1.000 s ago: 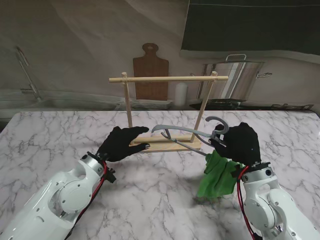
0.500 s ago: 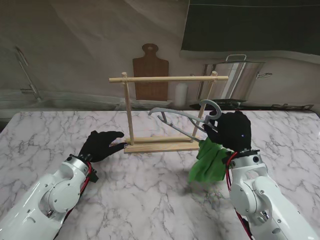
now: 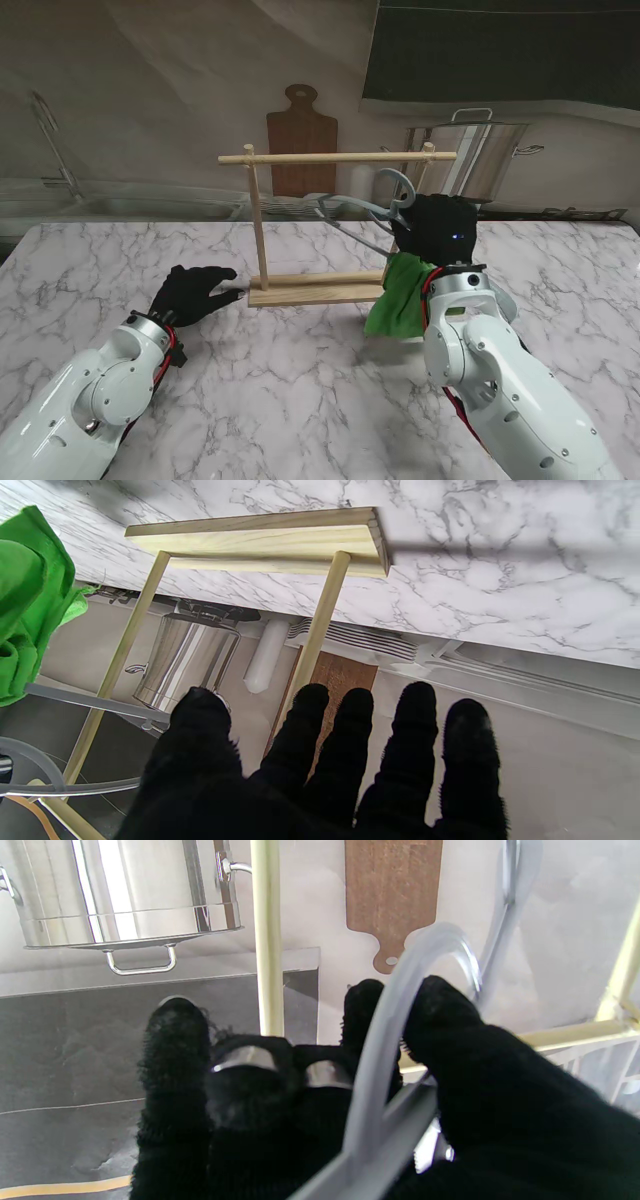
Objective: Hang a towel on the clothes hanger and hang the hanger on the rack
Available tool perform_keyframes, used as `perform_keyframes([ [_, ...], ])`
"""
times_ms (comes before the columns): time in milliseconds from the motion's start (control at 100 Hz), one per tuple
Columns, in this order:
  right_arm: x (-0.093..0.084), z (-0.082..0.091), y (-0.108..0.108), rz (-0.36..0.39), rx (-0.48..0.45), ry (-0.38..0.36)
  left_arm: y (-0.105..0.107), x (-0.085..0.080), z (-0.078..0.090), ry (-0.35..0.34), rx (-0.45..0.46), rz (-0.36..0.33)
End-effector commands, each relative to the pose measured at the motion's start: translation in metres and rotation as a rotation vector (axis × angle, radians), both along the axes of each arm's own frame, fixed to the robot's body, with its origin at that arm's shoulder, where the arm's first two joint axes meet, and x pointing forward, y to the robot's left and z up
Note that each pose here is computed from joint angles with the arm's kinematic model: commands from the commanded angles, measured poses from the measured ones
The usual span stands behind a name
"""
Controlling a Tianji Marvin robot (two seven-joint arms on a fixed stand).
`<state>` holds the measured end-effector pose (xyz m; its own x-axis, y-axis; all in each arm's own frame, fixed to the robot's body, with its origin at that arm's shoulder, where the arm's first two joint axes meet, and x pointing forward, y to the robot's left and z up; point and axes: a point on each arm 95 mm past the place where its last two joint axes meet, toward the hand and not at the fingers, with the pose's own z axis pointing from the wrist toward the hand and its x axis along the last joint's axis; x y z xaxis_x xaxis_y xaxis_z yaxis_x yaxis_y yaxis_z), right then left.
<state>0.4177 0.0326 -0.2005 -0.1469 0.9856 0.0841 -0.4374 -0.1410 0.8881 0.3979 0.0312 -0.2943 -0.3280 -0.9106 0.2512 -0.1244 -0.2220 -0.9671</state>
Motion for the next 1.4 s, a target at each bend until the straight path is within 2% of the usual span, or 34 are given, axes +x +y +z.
perform_keyframes([
  [0, 0.007, 0.006, 0.005, -0.005, 0.018, -0.005, 0.002, -0.001, -0.004, 0.017, 0.005, 0.008],
  [320, 0.037, 0.013, 0.022, -0.035, 0.035, 0.015, 0.006, -0.001, -0.006, 0.023, 0.002, 0.019],
  [500, 0.056, 0.014, 0.023, -0.064, 0.055, 0.037, 0.007, -0.002, -0.006, 0.023, 0.002, 0.02],
  [770, 0.074, 0.014, 0.024, -0.111, 0.087, 0.071, 0.005, -0.001, -0.007, 0.032, 0.006, 0.012],
  [980, 0.077, 0.0, 0.03, -0.118, 0.084, 0.11, 0.004, 0.0, -0.007, 0.036, 0.006, 0.009],
  [1300, 0.066, -0.015, 0.04, -0.118, 0.093, 0.155, 0.002, 0.001, -0.008, 0.039, 0.009, 0.001],
  [1390, 0.063, -0.019, 0.041, -0.12, 0.09, 0.138, 0.001, 0.001, -0.008, 0.04, 0.01, 0.0],
])
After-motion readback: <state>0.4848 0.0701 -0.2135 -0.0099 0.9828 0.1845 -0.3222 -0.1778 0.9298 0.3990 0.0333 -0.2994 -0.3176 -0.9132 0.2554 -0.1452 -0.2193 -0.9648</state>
